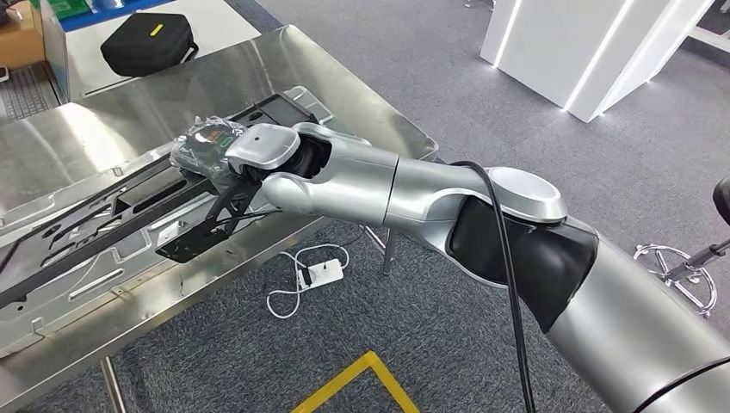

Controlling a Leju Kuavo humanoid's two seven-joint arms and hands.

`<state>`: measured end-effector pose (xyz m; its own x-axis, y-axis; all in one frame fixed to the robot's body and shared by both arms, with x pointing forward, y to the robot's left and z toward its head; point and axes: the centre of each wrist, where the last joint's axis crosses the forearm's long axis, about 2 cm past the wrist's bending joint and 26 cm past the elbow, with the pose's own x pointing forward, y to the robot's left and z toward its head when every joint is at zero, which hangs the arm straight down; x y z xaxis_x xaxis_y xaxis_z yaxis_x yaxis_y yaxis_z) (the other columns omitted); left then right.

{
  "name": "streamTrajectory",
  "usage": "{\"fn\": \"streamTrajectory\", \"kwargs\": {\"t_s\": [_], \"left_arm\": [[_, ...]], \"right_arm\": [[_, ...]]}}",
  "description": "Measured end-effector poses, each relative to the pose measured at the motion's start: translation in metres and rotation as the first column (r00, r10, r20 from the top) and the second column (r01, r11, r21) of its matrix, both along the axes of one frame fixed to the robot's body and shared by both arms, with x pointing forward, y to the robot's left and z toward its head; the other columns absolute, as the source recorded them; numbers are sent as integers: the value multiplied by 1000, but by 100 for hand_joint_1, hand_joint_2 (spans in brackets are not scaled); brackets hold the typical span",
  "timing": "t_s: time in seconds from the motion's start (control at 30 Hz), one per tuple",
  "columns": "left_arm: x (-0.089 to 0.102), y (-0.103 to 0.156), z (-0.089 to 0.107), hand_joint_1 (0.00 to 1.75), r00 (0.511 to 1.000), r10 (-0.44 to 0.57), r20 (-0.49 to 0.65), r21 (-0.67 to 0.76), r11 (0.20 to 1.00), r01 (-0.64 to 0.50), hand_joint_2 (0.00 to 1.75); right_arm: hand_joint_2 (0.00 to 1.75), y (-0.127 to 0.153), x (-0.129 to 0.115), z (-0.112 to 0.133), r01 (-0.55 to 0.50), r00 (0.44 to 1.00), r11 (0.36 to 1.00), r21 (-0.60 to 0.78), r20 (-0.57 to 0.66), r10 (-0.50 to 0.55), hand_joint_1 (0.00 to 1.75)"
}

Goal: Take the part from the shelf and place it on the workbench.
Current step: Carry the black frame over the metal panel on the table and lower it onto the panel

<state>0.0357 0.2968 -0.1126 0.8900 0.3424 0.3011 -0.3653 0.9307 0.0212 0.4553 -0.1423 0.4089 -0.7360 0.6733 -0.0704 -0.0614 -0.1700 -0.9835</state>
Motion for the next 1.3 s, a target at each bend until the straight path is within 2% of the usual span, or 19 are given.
{"fn": "streamTrajectory", "kwargs": {"t_s": [0.5, 0.63, 1.0, 1.3], "left_arm": [[-1, 2, 0, 0, 1000, -20, -6, 7, 1000, 20, 175], [-1, 2, 0, 0, 1000, -21, -5, 7, 1000, 21, 175], [0, 2, 0, 0, 1000, -21, -4, 6, 1000, 21, 175], [-2, 4, 0, 0, 1000, -8, -12, 9, 1000, 8, 175]], "right_arm": [[175, -5, 1, -4, 5, 1000, 1000, 8, -10, -5, 175], [175, -6, 2, -11, 2, 1000, 1000, 11, -27, -1, 175], [175, -10, 3, -6, 8, 1000, 1000, 18, -20, -8, 175], [175, -10, 3, -12, 11, 999, 1000, 15, -31, -11, 175]]}}
